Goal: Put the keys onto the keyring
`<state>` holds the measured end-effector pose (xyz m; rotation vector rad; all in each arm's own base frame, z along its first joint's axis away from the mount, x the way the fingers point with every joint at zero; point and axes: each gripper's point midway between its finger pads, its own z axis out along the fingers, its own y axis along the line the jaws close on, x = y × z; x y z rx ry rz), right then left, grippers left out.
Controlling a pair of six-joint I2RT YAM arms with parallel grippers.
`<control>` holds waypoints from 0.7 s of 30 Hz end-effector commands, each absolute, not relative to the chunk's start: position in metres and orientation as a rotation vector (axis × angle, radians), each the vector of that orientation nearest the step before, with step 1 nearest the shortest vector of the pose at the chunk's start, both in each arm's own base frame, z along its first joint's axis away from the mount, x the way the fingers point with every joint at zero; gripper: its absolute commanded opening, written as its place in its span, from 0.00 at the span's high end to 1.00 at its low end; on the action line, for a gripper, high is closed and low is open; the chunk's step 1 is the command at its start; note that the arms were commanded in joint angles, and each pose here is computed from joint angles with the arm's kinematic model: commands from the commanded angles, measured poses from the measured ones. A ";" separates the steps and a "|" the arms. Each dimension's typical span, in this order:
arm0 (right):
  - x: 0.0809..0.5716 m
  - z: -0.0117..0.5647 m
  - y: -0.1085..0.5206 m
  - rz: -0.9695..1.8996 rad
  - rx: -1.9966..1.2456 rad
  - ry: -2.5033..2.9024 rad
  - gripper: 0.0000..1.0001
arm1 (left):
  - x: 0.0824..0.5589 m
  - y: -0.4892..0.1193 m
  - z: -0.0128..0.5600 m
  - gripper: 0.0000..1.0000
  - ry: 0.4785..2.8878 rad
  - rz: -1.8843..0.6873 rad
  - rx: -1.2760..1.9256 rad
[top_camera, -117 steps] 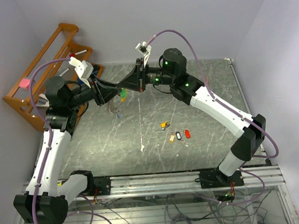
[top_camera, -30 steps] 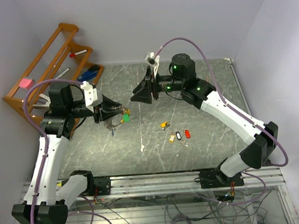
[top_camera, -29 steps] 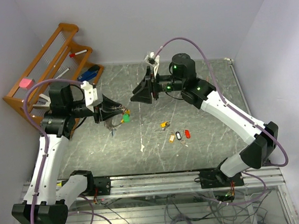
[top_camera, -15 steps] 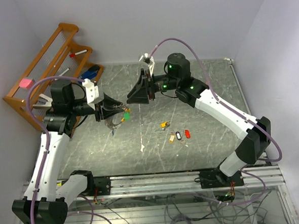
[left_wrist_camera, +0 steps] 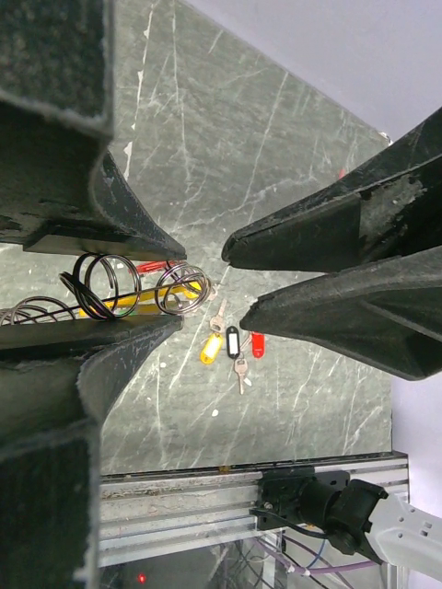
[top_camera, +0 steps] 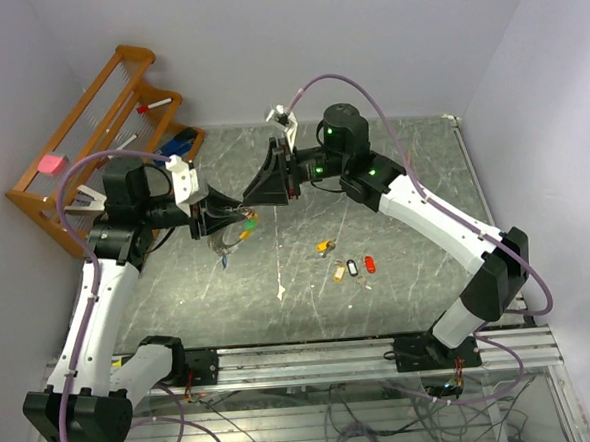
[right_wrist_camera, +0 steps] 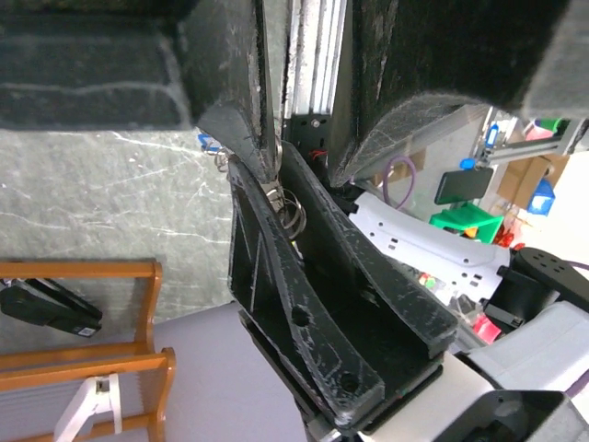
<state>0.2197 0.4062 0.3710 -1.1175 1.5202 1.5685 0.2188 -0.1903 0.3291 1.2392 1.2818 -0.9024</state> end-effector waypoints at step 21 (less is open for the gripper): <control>0.220 0.355 0.412 1.546 -1.140 1.623 0.73 | 0.220 -0.194 0.333 0.93 1.241 -0.868 1.261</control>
